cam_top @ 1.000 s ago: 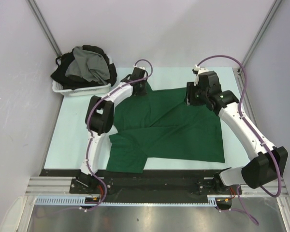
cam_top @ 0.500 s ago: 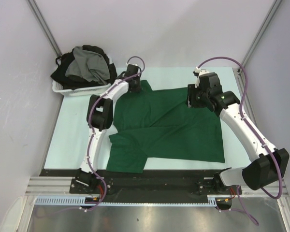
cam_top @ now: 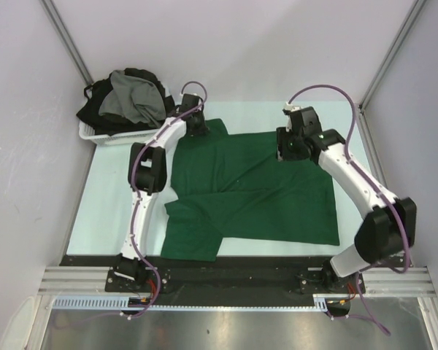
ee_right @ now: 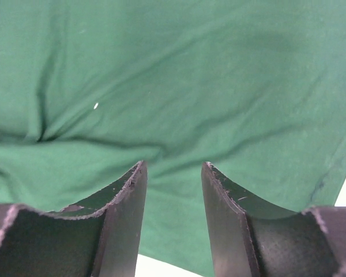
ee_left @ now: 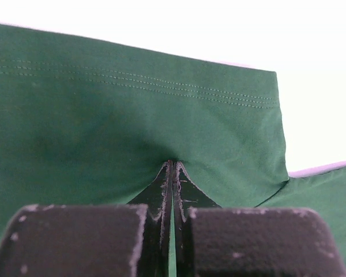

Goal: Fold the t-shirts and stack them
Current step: Flatten out the tshirt

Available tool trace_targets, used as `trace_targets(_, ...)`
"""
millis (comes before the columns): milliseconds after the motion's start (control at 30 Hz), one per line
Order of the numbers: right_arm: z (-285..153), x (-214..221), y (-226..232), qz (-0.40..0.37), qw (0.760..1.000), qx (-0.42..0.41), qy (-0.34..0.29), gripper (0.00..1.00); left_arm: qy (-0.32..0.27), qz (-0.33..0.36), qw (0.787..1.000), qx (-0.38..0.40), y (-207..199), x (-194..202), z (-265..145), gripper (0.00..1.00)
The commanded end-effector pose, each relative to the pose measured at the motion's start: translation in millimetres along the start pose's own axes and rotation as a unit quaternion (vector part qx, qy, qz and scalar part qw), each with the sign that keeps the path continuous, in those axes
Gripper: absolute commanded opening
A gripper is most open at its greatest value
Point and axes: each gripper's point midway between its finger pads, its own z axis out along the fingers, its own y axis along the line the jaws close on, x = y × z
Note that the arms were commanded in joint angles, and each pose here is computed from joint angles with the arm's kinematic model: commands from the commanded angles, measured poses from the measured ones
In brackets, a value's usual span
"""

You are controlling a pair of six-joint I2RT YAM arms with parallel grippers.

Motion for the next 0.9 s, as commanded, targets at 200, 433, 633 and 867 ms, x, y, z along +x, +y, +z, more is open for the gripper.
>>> trace_targets(200, 91, -41, -57, 0.035, 0.997, 0.064, -0.004, 0.43, -0.04, -0.012, 0.998, 0.054, -24, -46, -63, 0.0)
trace_targets(433, 112, -31, -97, 0.074, 0.994, 0.081, 0.01, 0.18, -0.012, 0.025, 0.999, 0.039, -33, -23, -108, 0.0)
trace_targets(633, 123, -25, -116, 0.081, 0.992, 0.093, 0.013, 0.0, 0.018, 0.057, 0.998, -0.001, -22, 5, -116, 0.0)
trace_targets(867, 151, -12, -140, 0.103, 0.988, 0.113, 0.036, 0.0, 0.057, 0.071, 0.995, -0.039, -4, 29, -106, 0.0)
